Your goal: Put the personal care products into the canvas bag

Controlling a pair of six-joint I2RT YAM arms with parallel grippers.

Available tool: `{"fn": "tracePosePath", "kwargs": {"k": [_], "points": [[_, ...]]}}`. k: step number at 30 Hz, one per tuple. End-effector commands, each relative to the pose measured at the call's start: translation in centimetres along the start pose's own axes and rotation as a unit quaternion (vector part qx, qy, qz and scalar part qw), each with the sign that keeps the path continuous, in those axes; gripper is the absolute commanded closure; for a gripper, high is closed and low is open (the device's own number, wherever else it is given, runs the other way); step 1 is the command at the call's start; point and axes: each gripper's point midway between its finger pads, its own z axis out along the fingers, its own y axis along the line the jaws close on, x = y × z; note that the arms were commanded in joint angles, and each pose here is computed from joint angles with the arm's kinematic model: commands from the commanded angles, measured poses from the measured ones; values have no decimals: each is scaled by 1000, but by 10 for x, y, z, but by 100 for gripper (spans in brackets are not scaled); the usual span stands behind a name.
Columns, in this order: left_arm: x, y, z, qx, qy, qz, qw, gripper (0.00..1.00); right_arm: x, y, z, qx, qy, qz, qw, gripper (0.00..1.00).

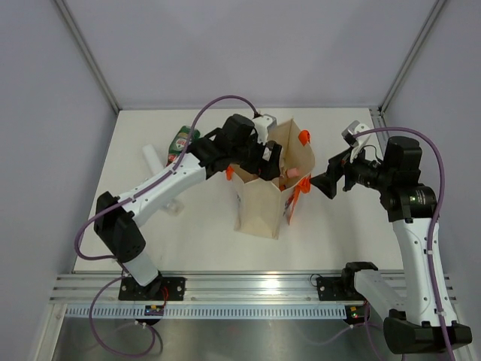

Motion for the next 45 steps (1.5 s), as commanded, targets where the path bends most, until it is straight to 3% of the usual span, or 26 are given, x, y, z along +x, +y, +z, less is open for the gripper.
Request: {"fn": "tracePosePath", "kwargs": {"k": [1, 9, 13, 15, 17, 18, 19, 22, 26, 30, 31, 38, 42, 45], "points": [[-67, -25, -46, 38, -138, 35, 989, 1, 8, -1, 4, -10, 11, 4, 1000, 1], [-101, -13, -72, 16, -172, 18, 985, 1, 6, -4, 4, -10, 18, 0, 1000, 0], [-109, 17, -101, -36, -204, -30, 978, 1, 4, -6, 4, -5, 17, -2, 1000, 0], [-111, 41, -139, -83, -243, -88, 963, 1, 2, -12, 4, 15, 14, 12, 1000, 1], [-82, 68, -146, -123, -244, -151, 950, 1, -2, -29, 7, 63, -1, 38, 997, 0], [-75, 75, -173, -149, -277, -170, 934, 1, 0, -45, 3, 115, -2, 53, 992, 1], [-40, 94, -163, -179, -257, -224, 923, 1, 3, -49, 5, 123, -4, 58, 991, 1], [14, 124, -184, -243, -263, -306, 882, 1, 9, -45, 10, 104, -6, 53, 993, 1], [109, 177, -183, -355, -212, -436, 799, 1, 6, -42, 7, 87, -22, 47, 995, 1], [148, 203, -174, -382, -199, -467, 772, 1, 14, -37, 10, 68, -20, 43, 997, 0], [157, 218, -173, -396, -195, -482, 757, 1, 16, -37, 11, 67, -20, 46, 997, 1], [217, 263, -136, -435, -87, -553, 705, 1, 25, -42, 15, 65, -18, 49, 997, 0], [220, 283, -121, -448, -64, -563, 692, 3, 29, -44, 16, 66, -15, 52, 996, 1], [221, 298, -104, -450, -45, -561, 693, 6, 31, -43, 16, 63, -13, 54, 997, 1]]}}
